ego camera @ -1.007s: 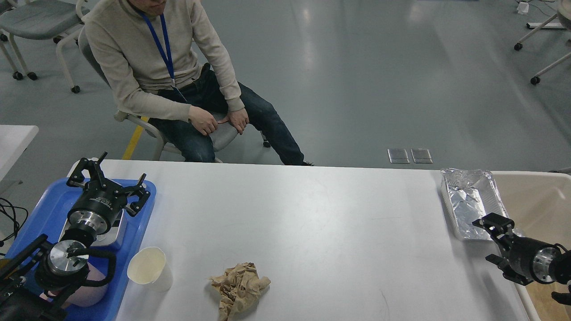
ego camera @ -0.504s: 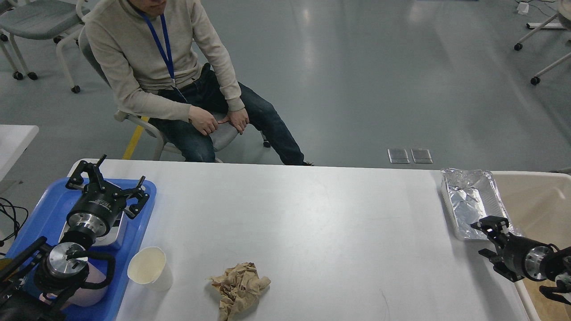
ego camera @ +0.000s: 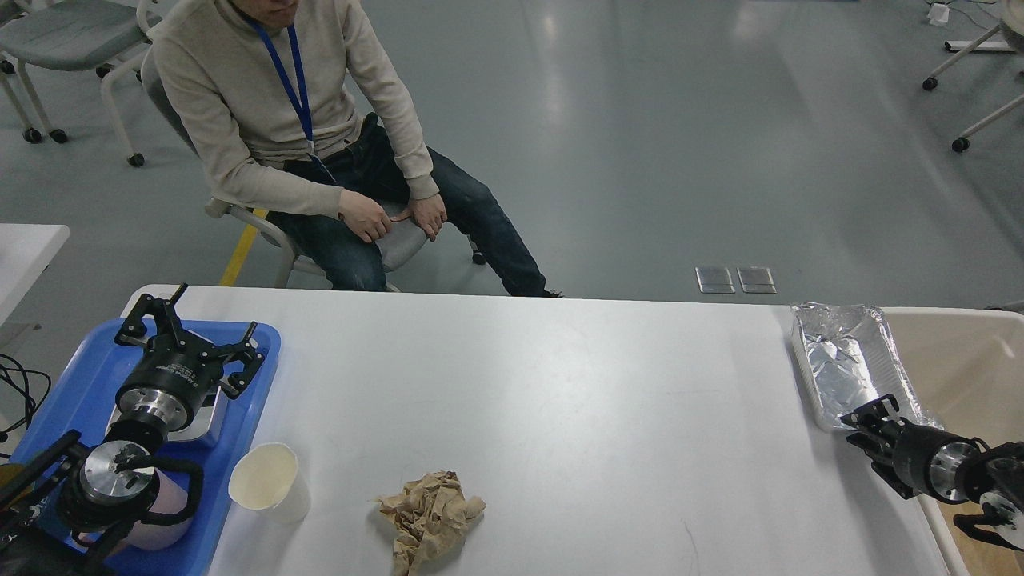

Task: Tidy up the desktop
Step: 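Lift the foil tray out of the cardboard box with the right gripper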

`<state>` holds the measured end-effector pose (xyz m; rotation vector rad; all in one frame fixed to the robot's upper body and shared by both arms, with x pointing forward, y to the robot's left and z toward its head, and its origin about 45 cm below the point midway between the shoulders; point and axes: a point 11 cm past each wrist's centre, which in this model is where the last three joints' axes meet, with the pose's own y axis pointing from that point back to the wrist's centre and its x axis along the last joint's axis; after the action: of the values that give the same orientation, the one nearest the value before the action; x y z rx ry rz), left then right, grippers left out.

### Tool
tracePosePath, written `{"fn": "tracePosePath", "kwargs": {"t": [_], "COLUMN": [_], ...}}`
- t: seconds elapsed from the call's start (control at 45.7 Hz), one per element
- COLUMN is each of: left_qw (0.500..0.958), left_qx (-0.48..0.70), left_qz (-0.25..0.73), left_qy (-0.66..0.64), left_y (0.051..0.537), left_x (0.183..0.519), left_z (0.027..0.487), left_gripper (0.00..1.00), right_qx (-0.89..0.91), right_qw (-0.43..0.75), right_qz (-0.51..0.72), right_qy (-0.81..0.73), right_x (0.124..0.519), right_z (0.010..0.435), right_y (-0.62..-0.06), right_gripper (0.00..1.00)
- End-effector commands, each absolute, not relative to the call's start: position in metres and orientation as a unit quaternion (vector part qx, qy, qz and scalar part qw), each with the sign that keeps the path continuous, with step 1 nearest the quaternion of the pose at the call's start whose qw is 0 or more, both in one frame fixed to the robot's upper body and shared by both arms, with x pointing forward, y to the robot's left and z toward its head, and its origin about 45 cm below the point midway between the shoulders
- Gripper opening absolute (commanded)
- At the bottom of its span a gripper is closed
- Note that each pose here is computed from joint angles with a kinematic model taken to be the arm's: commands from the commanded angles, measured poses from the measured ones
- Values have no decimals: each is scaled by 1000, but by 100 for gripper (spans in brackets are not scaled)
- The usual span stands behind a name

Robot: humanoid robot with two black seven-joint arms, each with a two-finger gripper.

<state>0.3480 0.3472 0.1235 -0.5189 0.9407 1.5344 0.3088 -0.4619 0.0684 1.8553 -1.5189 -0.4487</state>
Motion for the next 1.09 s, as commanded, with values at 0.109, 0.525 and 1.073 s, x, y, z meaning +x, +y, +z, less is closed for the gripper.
{"fn": "tracePosePath", "kwargs": {"t": [0.109,0.525,1.073], "left_qw": [592,593,593], "left_qx": [-223,-223,-223], "left_qz": [660,659,659], "left_qy": [405,406,406], "left_y": [347,347,347], "left_x": [348,347,347], "left_z": [123,122,123], "left_gripper": [96,96,96], "right_qx": [728,770,785], "right_qw": [339,384,475], "right_qz": [-143,-84,73], "right_qy": [-578,-502,-390], "right_x": [310,308,296], "right_z": [76,106,215], "right_y": [-464,-458,-463], "right_gripper": [0,0,0]}}
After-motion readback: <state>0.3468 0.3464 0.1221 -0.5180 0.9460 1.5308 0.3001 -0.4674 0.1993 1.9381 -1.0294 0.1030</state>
